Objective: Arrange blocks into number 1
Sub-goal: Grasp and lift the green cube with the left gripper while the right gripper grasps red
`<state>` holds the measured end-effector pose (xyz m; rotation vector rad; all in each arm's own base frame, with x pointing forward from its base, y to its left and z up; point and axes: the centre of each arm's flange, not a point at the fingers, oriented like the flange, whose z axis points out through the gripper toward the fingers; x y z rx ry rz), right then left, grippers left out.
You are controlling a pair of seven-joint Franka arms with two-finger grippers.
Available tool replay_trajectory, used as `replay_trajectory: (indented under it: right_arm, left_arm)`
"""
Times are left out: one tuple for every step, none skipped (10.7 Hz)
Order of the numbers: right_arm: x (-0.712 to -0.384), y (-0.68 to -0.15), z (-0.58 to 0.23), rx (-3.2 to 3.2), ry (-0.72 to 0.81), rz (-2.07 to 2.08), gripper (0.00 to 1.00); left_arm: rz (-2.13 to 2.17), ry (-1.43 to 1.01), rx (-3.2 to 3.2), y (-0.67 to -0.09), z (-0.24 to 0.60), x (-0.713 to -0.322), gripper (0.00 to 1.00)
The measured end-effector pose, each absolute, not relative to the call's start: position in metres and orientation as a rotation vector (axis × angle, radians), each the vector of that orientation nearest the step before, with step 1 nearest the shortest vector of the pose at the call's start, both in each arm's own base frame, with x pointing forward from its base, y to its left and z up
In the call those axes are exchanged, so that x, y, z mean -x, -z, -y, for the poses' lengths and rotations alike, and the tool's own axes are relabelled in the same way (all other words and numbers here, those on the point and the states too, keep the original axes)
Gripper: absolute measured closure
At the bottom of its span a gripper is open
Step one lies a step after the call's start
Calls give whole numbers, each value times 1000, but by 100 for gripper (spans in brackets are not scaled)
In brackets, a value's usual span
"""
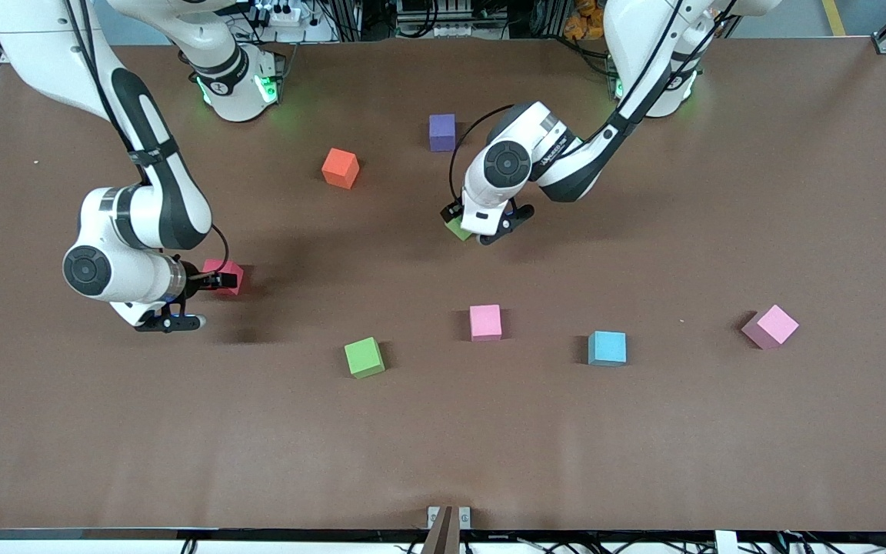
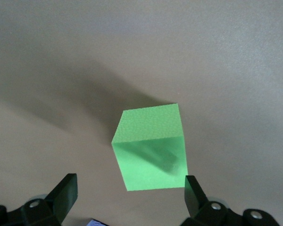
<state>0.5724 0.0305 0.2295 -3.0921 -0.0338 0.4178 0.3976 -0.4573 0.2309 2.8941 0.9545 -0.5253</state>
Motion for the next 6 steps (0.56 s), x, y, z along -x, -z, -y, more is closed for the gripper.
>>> replay_trajectory:
  right_arm:
    - [-572,-228,-31,3092,-422,34,0]
    - [-572,-227,-31,3091,-425,36,0]
    - [-570,-225,-30,3090,-432,37,0]
    - [-568,-223,-29,3089,-442,38,0]
    - [-564,-219,-28,3086,-454,42,0]
    - [-561,-215,-25,3085,-459,44,0]
  left_arm:
    - [-983,523,-2878,-227,458,-399,0]
    - [-1009,520,-2862,-221,458,-400,0]
    - [-1039,520,-2846,-216,459,-401,0]
    - [-1061,524,-2835,-211,459,-401,0]
    - [-1071,530,-2832,-207,459,-401,3]
    - [-1073,536,-2832,-204,460,-401,6]
